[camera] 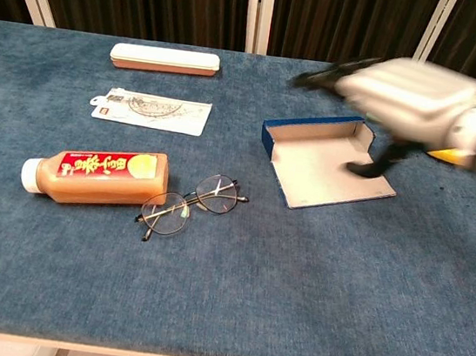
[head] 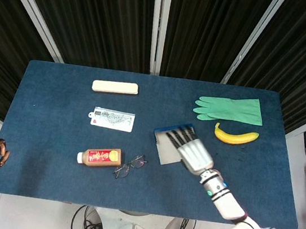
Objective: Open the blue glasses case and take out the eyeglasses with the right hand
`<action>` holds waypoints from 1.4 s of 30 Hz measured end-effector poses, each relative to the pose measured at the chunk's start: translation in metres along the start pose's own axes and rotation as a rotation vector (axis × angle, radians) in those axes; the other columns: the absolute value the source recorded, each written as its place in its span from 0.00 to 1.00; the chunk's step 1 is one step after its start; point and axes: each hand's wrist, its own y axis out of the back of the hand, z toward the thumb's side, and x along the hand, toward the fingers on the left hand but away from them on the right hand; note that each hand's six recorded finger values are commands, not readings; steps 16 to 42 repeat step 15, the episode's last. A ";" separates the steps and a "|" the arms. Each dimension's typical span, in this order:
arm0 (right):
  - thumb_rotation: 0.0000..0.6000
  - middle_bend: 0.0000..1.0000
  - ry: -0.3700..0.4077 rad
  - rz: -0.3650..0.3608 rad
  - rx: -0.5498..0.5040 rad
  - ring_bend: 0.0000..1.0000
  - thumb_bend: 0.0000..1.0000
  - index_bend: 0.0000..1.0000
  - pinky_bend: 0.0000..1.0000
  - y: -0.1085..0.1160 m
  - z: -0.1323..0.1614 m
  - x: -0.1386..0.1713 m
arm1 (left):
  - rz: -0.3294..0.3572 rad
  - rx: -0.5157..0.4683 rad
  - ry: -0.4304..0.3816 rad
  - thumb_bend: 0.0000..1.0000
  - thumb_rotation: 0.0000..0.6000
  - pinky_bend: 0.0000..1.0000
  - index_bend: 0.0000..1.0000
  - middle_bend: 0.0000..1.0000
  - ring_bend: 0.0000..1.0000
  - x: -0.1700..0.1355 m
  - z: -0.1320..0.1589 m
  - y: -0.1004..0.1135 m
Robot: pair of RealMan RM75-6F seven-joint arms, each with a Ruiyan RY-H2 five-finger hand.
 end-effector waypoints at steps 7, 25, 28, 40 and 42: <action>1.00 0.09 -0.300 -0.075 -0.032 0.00 0.21 0.00 0.00 0.011 -0.089 0.103 | 0.004 0.006 0.004 0.37 1.00 0.40 0.67 0.65 0.43 -0.001 0.000 0.000; 1.00 0.09 -0.470 -0.156 -0.115 0.00 0.21 0.00 0.00 0.009 -0.112 0.203 | 0.008 0.012 0.005 0.37 1.00 0.40 0.67 0.65 0.43 -0.001 0.001 0.000; 1.00 0.09 -0.470 -0.156 -0.115 0.00 0.21 0.00 0.00 0.009 -0.112 0.203 | 0.008 0.012 0.005 0.37 1.00 0.40 0.67 0.65 0.43 -0.001 0.001 0.000; 1.00 0.09 -0.470 -0.156 -0.115 0.00 0.21 0.00 0.00 0.009 -0.112 0.203 | 0.008 0.012 0.005 0.37 1.00 0.40 0.67 0.65 0.43 -0.001 0.001 0.000; 1.00 0.09 -0.470 -0.156 -0.115 0.00 0.21 0.00 0.00 0.009 -0.112 0.203 | 0.008 0.012 0.005 0.37 1.00 0.40 0.67 0.65 0.43 -0.001 0.001 0.000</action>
